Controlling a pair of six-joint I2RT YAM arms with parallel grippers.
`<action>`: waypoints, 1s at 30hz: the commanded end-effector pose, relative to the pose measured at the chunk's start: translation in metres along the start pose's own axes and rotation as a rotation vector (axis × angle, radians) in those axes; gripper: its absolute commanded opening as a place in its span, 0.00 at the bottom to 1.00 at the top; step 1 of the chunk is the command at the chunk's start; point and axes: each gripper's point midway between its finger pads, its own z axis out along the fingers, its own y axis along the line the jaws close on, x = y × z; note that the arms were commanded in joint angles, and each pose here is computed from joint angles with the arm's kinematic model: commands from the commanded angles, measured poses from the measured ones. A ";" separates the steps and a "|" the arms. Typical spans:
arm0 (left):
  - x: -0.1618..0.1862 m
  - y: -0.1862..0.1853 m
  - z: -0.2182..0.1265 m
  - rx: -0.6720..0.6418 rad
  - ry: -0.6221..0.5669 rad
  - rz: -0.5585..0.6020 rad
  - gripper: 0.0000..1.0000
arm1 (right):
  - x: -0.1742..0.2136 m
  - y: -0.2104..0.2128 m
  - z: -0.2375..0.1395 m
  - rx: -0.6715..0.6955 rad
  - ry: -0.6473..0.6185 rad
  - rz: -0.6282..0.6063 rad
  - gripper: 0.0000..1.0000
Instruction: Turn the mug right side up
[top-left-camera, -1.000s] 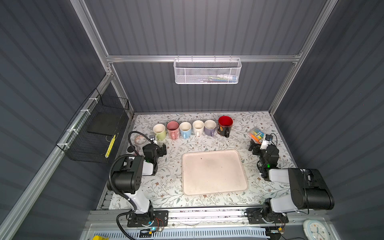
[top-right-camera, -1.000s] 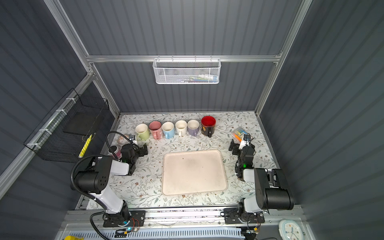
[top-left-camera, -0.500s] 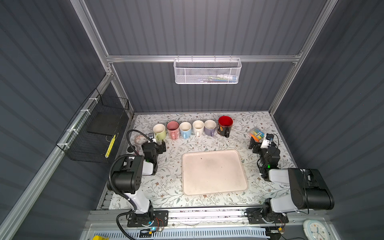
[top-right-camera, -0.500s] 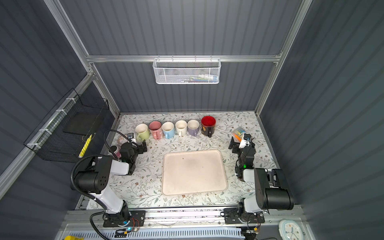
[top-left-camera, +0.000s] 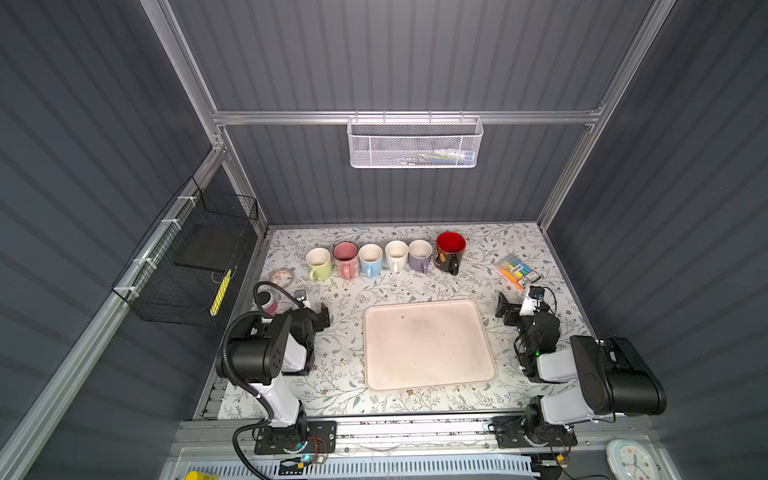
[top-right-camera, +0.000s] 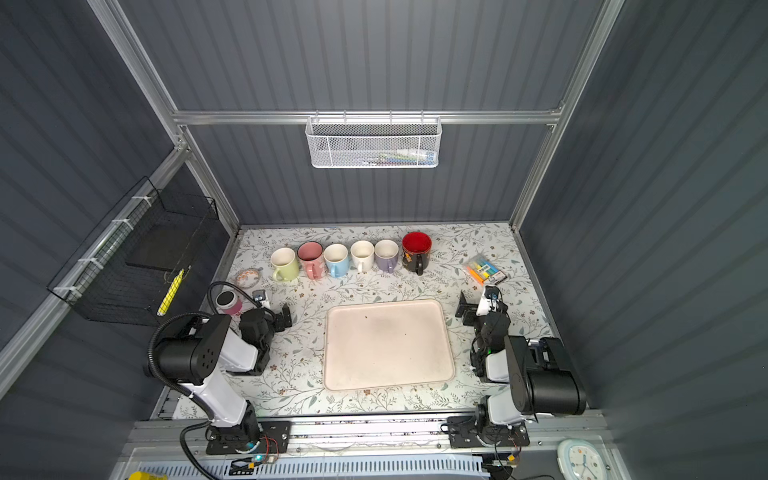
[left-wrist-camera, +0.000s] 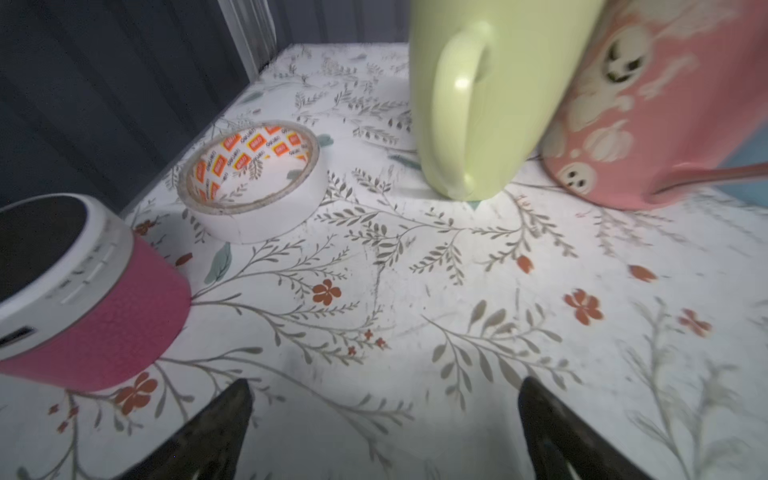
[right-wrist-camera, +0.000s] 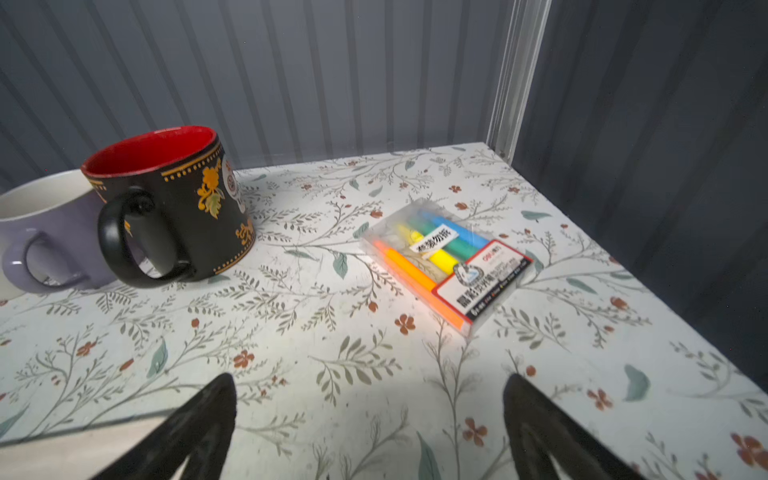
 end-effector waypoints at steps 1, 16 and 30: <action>-0.028 -0.023 0.007 0.091 -0.055 0.062 1.00 | -0.015 0.003 0.017 -0.017 0.005 -0.002 0.99; -0.028 0.013 -0.019 -0.052 -0.167 -0.068 1.00 | -0.017 -0.012 0.008 0.070 -0.031 0.032 0.99; -0.025 -0.020 0.013 0.082 -0.010 0.051 1.00 | -0.012 -0.004 0.028 0.027 0.075 0.010 0.99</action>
